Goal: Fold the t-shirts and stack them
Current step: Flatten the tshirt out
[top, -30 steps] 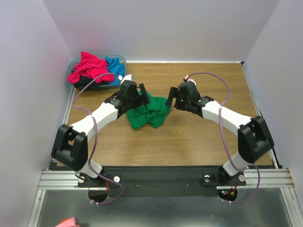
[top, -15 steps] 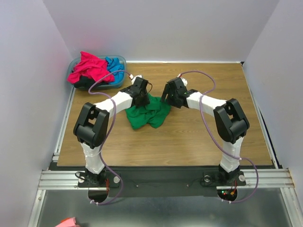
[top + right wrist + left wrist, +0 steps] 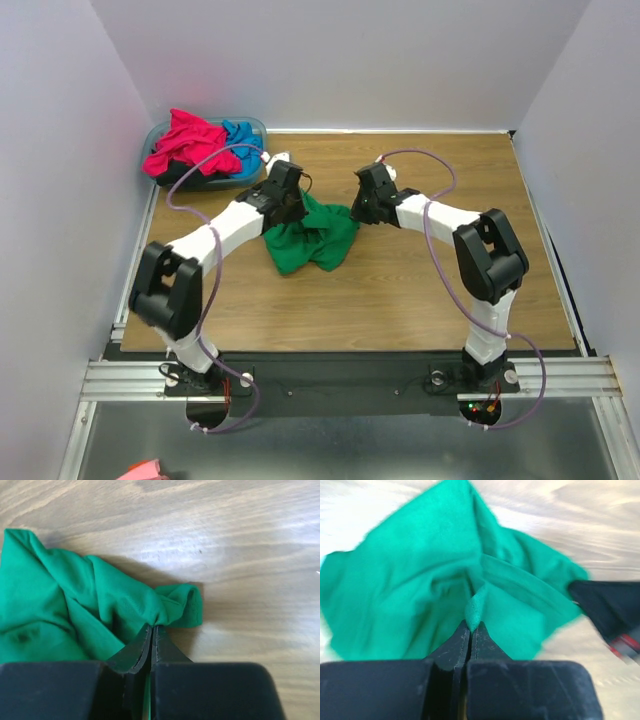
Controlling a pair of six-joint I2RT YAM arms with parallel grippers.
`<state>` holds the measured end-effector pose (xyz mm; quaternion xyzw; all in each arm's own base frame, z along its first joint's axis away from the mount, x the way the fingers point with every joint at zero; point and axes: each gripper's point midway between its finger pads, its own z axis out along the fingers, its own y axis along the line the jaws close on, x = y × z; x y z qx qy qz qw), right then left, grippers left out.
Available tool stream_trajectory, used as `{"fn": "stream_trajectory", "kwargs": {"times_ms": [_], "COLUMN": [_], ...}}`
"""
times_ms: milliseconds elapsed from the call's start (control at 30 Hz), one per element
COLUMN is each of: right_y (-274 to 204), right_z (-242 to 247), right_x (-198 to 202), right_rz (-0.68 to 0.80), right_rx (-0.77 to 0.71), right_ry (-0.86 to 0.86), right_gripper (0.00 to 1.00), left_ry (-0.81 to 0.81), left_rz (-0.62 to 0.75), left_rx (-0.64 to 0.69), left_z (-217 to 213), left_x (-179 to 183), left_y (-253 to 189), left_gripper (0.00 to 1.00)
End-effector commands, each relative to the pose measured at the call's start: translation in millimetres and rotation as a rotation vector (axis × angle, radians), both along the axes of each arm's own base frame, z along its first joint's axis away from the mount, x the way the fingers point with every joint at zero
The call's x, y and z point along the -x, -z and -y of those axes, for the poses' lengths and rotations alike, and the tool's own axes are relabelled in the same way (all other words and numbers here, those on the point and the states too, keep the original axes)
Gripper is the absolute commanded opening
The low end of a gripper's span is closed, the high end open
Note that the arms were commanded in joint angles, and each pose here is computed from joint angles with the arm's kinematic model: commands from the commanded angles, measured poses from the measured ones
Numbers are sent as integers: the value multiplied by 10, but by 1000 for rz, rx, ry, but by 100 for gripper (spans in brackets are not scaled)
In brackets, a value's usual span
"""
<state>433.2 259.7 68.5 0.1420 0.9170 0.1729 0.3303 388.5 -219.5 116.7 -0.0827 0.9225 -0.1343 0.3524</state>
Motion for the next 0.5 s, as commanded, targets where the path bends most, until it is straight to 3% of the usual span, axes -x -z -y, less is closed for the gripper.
{"fn": "stream_trajectory", "kwargs": {"times_ms": [0, 200, 233, 467], "right_y": [-587, -1491, -1868, -2940], "right_z": [81, 534, 645, 1459], "right_x": [-48, 258, 378, 1083], "right_rz": [140, 353, 437, 677], "right_rx": [-18, 11, -18, 23], "right_ry": [-3, 58, 72, 224], "right_gripper": [0, 0, 0, 0], "left_ry": [-6, -21, -21, -49], "left_rz": [162, 333, 360, 654], "left_rx": [75, 161, 174, 330], "left_z": [-133, -399, -432, -758], "left_x": [190, 576, 625, 1078], "left_y": [-732, -1504, -1620, -2884], "left_gripper": [0, 0, 0, 0]}}
